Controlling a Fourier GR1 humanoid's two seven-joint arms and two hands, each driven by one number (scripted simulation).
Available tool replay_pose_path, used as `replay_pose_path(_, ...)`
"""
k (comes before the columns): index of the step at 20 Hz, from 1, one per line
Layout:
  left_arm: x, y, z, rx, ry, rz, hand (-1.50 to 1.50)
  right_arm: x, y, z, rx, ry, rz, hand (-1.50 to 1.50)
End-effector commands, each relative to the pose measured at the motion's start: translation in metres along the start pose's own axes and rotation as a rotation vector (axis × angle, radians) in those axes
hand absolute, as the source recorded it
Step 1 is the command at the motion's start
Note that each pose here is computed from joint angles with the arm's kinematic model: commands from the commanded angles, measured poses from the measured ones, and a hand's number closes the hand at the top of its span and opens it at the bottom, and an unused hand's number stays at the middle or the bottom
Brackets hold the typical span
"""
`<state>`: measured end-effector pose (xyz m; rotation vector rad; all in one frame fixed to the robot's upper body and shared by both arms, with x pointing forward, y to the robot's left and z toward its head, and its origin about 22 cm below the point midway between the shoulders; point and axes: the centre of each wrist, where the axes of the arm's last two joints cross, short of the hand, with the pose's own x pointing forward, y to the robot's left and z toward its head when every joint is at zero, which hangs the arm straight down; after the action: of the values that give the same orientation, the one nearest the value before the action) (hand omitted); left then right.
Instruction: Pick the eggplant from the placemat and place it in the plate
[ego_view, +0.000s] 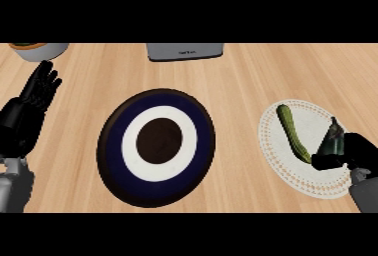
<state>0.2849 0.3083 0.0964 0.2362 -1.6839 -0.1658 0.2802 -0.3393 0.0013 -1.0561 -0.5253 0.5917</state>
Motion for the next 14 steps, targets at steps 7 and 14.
replay_pose_path(7, -0.009, 0.025, 0.013, 0.078, 0.048, -0.040, 0.00, 0.011, 0.056, 0.097, -0.250, -0.157, -0.233, 1.50)
replay_pose_path(14, -0.010, 0.014, 0.013, 0.060, 0.033, -0.018, 0.00, 0.050, 0.038, 0.189, -0.416, -0.469, -0.518, 1.50)
